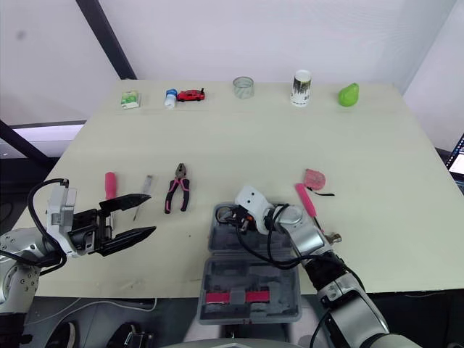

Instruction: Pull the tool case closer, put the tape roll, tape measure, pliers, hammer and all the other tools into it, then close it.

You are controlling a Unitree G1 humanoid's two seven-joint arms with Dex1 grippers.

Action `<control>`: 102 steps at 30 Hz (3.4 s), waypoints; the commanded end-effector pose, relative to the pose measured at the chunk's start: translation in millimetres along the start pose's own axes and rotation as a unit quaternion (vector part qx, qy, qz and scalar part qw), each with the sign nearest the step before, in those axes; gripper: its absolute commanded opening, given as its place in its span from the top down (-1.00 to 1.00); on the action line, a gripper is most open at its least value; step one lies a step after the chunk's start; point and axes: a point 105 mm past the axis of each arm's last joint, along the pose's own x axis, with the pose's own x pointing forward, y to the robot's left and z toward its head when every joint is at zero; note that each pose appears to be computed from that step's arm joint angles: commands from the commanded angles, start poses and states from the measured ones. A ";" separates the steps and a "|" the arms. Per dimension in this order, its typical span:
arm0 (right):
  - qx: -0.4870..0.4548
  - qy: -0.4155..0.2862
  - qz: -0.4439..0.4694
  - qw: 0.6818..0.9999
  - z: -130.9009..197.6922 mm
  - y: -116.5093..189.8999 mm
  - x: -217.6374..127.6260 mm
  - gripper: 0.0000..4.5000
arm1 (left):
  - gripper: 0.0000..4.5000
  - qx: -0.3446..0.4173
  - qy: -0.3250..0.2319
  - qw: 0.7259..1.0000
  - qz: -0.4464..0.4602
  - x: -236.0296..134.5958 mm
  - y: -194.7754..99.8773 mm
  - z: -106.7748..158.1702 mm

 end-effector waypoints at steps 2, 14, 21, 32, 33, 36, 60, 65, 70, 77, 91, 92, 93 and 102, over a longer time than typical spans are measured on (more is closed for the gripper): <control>-0.001 0.017 0.007 1.000 -4.5 3.8 6.2 0.36 | -1.00 0.017 0.004 1.000 0.001 -4.8 0.8 6.5; -0.018 -0.030 0.004 0.999 16.4 4.3 -1.2 0.36 | -1.00 0.004 -0.002 1.000 0.007 -10.3 -1.5 -4.5; -0.054 -0.161 -0.054 0.984 64.8 -11.7 -57.0 0.36 | -1.00 -0.017 -0.027 0.997 0.071 -22.5 9.2 -10.1; 0.015 -0.116 -0.247 0.962 -11.9 -35.8 -215.3 0.36 | -1.00 -0.044 -0.007 0.978 0.202 -67.6 17.0 -37.0; 0.027 -0.110 -0.271 0.956 -20.7 -36.4 -231.6 0.36 | -1.00 -0.046 -0.003 0.976 0.211 -71.7 17.1 -40.8; 0.052 -0.078 -0.331 0.939 -51.7 -30.7 -278.8 0.26 | -1.00 -0.049 0.005 0.971 0.235 -82.5 19.0 -47.6; 0.130 -0.029 -0.407 0.904 -100.9 0.3 -358.8 -0.98 | -1.00 -0.067 0.058 0.956 0.280 -135.2 17.1 -76.3; 0.123 -0.033 -0.376 0.918 -75.7 -12.6 -331.1 -0.98 | -1.00 -0.043 0.054 0.972 0.226 -111.4 15.8 -64.5; 0.114 -0.022 -0.357 0.927 -56.7 -32.1 -303.1 -0.98 | -1.00 -0.018 0.037 0.989 0.145 -65.5 10.8 -50.4; 0.104 0.022 -0.373 0.922 -53.7 -68.4 -262.9 -0.98 | -1.00 0.022 0.013 0.999 0.043 -4.9 0.1 -16.8; 0.117 0.024 -0.383 0.916 -63.2 -104.8 -179.7 -0.98 | -1.00 0.032 0.014 0.997 -0.074 38.2 -22.1 13.3; 0.118 0.021 -0.382 0.916 -62.6 -105.1 -176.8 -0.98 | -1.00 0.031 0.015 0.997 -0.076 38.2 -23.6 12.2; 0.118 0.019 -0.381 0.917 -62.3 -105.7 -174.2 -0.98 | -1.00 0.027 0.012 0.997 -0.075 38.1 -24.4 11.9; 0.157 0.045 -0.360 0.919 -79.6 -107.0 -160.1 -0.76 | -1.00 0.032 0.004 0.996 -0.081 40.2 -25.3 14.6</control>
